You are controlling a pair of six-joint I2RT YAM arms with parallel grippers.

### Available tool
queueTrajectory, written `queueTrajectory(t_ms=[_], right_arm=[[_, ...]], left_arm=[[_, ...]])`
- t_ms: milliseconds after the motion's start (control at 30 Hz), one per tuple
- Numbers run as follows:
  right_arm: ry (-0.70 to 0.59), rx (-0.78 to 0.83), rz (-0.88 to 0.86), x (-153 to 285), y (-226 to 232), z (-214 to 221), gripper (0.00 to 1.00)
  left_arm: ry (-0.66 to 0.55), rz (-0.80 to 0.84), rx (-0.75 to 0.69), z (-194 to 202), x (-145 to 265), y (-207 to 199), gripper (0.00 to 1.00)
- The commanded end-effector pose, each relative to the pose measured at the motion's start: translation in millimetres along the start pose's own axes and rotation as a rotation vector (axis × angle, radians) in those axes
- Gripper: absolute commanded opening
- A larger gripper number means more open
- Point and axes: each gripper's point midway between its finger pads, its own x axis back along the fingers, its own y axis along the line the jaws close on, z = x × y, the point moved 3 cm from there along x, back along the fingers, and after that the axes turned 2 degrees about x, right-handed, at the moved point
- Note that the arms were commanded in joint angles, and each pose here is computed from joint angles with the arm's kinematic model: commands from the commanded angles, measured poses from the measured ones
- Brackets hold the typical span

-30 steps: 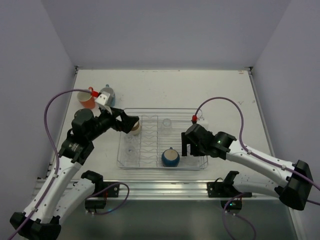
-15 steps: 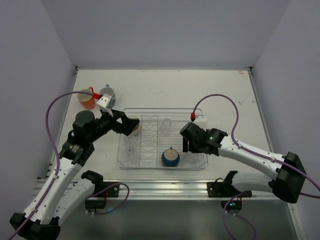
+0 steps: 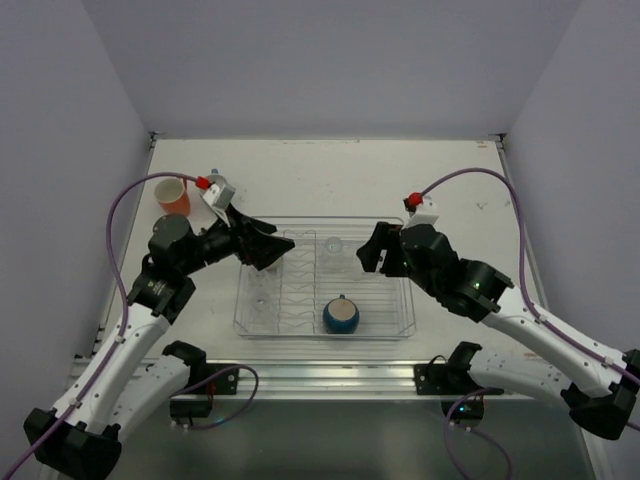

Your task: Unload the cups from the dish rack

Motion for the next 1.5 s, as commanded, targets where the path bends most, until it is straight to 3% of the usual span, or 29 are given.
queueTrajectory(t_ms=[0,267,700,967,1067,1100,1167,1200,1267,1367,1400,1467], right_arm=[[-0.177,-0.089,-0.296,11.3,52.0,-51.1,0.35],[-0.3,-0.243,-0.678,38.4,86.1,-84.6,0.34],[-0.189,-0.268,-0.839,35.0,107.3,-66.8,0.35],[-0.161,-0.284,-0.801,23.5,98.6,-52.7,0.35],[-0.147,-0.285,-0.797,19.6,97.8,-48.6,0.35],[-0.141,-0.287,-0.798,17.9,97.8,-46.5,0.35],[-0.131,-0.296,-0.809,14.9,99.9,-44.9,0.35],[-0.118,-0.297,-0.812,13.2,100.2,-42.1,0.35],[-0.111,-0.306,-0.814,10.0,100.5,-39.8,0.36],[-0.11,-0.317,-0.799,5.9,96.9,-36.3,0.47],[-0.111,-0.32,-0.789,4.0,95.1,-34.6,0.58],[-0.121,-0.317,-0.79,5.6,93.9,-36.0,0.69]], left_arm=[[-0.043,0.189,0.051,-11.5,-0.3,-32.3,0.89],[-0.027,0.302,0.226,0.5,-4.5,-39.9,0.86],[0.026,0.402,0.3,10.4,-27.3,-65.2,0.85],[-0.003,0.408,0.296,7.9,-32.1,-67.8,0.64],[-0.007,0.407,0.293,7.8,-33.2,-68.0,0.5],[-0.007,0.409,0.292,7.8,-33.1,-68.5,0.39],[-0.011,0.407,0.296,7.7,-34.5,-67.8,0.26],[-0.016,0.409,0.289,7.0,-34.3,-68.0,0.13],[-0.037,0.392,0.286,4.6,-34.5,-66.3,0.04],[-0.073,0.321,0.23,-1.9,-36.5,-59.0,0.0],[-0.06,0.271,0.233,-4.4,-37.6,-55.7,0.0],[-0.085,0.188,0.177,-11.4,-40.7,-45.6,0.0]])
